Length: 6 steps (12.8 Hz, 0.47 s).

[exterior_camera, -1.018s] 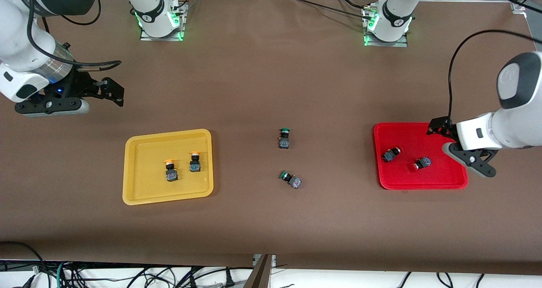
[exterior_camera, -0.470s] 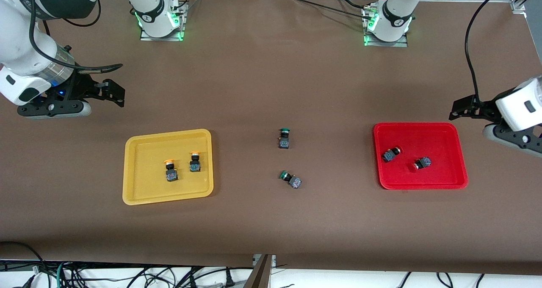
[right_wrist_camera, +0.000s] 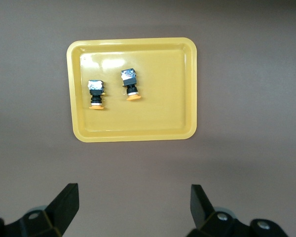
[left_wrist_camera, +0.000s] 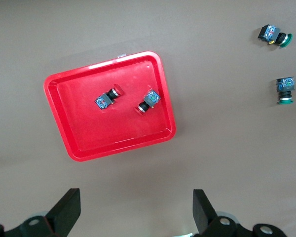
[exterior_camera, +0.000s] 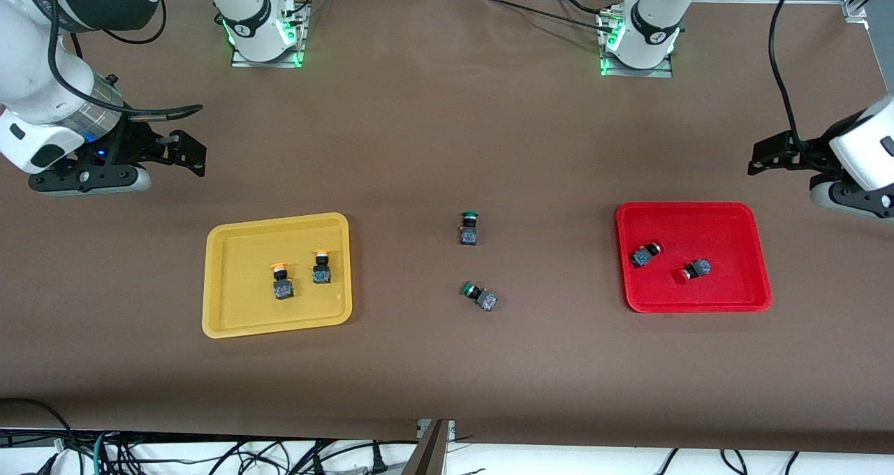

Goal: Place red and yellow buttons in trays

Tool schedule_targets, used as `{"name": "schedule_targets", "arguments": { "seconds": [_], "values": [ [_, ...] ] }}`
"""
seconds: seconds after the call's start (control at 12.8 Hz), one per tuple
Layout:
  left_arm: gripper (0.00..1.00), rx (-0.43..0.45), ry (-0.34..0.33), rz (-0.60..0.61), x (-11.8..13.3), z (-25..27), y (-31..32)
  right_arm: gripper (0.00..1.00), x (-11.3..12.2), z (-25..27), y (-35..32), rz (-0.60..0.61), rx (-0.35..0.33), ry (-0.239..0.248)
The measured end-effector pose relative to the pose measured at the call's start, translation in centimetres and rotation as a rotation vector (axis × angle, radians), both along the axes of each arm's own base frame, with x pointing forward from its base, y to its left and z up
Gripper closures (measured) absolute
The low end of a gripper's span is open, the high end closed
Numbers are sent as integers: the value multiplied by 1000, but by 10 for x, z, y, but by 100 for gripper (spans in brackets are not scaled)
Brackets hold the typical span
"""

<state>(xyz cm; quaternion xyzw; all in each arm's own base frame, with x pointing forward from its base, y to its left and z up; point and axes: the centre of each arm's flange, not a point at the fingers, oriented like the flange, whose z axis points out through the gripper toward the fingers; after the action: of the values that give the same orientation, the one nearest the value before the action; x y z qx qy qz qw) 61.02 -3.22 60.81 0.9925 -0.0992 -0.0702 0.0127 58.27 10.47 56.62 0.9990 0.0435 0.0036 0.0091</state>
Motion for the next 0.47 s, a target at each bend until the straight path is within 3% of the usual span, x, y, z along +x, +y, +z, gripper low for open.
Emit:
{"name": "schedule_targets", "arguments": {
  "seconds": [0.16,0.31,0.47],
  "values": [
    [0,-16,-64,56,-10,1,-7,0,0,0,1,1,0,0],
    [0,-26,-141,111,-35,-6,13,0,0,0,1,1,0,0],
    [0,-15,-144,121,-64,-7,18,0,0,0,1,2,0,0]
  ]
}}
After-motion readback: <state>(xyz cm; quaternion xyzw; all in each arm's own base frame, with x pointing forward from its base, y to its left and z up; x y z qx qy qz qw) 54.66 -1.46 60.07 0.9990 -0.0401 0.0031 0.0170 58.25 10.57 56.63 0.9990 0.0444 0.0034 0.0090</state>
